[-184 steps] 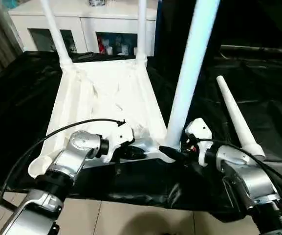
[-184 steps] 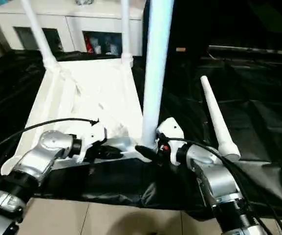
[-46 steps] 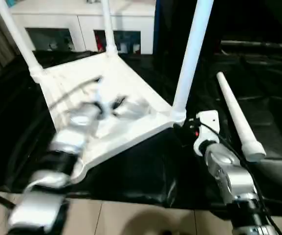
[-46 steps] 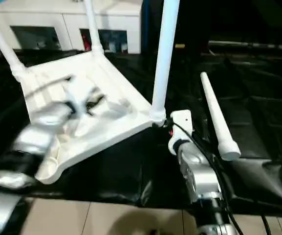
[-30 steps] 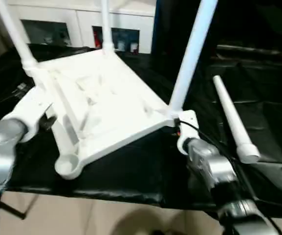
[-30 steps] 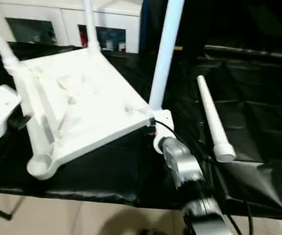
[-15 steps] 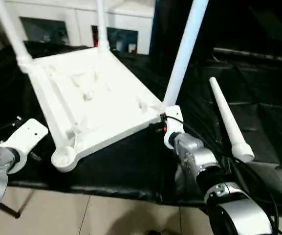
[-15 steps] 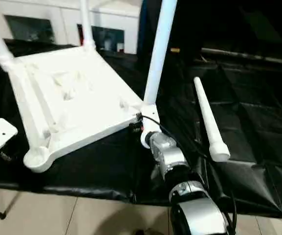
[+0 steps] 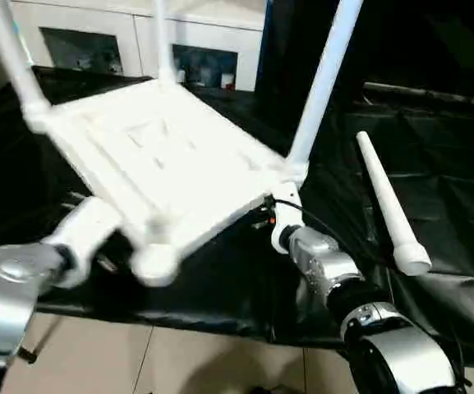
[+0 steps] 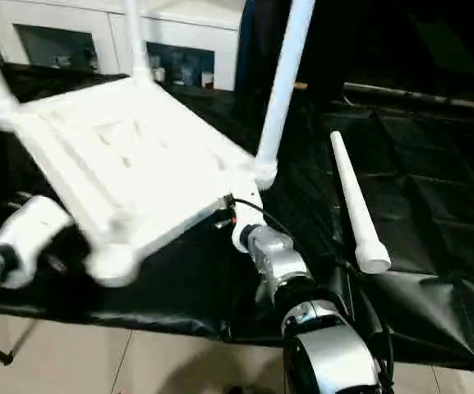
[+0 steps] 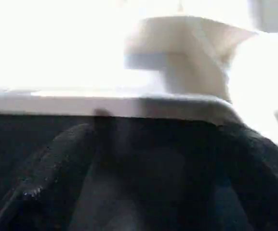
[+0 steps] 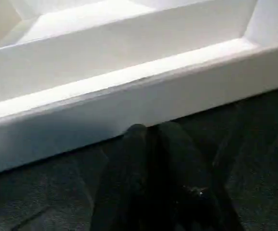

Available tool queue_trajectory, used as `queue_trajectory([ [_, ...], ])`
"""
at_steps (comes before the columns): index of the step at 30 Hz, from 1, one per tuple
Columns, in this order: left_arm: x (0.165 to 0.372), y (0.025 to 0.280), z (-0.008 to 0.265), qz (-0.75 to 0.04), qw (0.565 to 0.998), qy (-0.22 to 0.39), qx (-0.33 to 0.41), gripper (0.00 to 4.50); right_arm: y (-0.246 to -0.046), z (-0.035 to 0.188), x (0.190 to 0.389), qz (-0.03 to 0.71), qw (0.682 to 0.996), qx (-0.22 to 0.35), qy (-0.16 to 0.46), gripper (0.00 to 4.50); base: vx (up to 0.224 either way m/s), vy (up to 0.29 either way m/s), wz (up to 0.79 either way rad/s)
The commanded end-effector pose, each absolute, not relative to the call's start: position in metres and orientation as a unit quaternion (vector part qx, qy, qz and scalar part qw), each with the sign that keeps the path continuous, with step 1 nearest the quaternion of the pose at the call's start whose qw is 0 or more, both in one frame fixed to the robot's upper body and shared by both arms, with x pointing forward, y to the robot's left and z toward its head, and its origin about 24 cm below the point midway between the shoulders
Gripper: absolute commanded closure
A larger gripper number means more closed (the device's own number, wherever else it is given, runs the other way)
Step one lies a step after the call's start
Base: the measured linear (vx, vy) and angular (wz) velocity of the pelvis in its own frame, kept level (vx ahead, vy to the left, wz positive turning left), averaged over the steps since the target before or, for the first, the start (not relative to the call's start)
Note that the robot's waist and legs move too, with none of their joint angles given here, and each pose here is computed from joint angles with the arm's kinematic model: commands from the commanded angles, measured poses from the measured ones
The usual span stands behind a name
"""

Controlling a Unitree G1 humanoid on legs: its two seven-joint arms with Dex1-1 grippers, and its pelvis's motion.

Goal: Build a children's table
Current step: Rotate table base

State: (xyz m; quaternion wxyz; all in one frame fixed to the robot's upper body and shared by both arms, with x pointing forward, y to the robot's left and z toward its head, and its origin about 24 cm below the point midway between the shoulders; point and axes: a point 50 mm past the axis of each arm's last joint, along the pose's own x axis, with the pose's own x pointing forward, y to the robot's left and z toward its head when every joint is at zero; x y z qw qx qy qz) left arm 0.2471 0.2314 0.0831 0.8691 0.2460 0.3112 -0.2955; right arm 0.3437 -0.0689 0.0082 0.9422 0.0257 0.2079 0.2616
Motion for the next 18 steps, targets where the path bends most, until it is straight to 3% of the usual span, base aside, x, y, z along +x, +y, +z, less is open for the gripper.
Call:
queue_trajectory([
  [1,0.244,0.208,0.073,-0.357,0.849,0.309,0.237,0.00,-0.053,0.016,0.344,0.304,0.932,0.023,0.194,4.40,0.000,0.000,0.00],
  [9,0.265,0.175,0.063,-0.392,0.849,0.261,0.240,0.00,-0.050,0.019,0.341,0.336,0.926,0.008,0.174,4.46,0.000,0.000,0.00],
  [12,0.284,0.156,0.064,-0.389,0.862,0.218,0.239,0.00,-0.080,0.026,0.340,0.305,0.941,-0.017,0.147,4.46,0.000,0.000,0.00],
  [14,0.285,0.153,0.065,-0.396,0.862,0.209,0.236,0.00,-0.089,0.029,0.339,0.293,0.945,-0.022,0.142,4.46,0.000,-0.002,0.09],
  [18,0.286,0.144,0.066,-0.425,0.851,0.205,0.231,0.00,-0.128,0.044,0.331,0.226,0.963,-0.018,0.144,4.46,0.000,0.000,0.00],
])
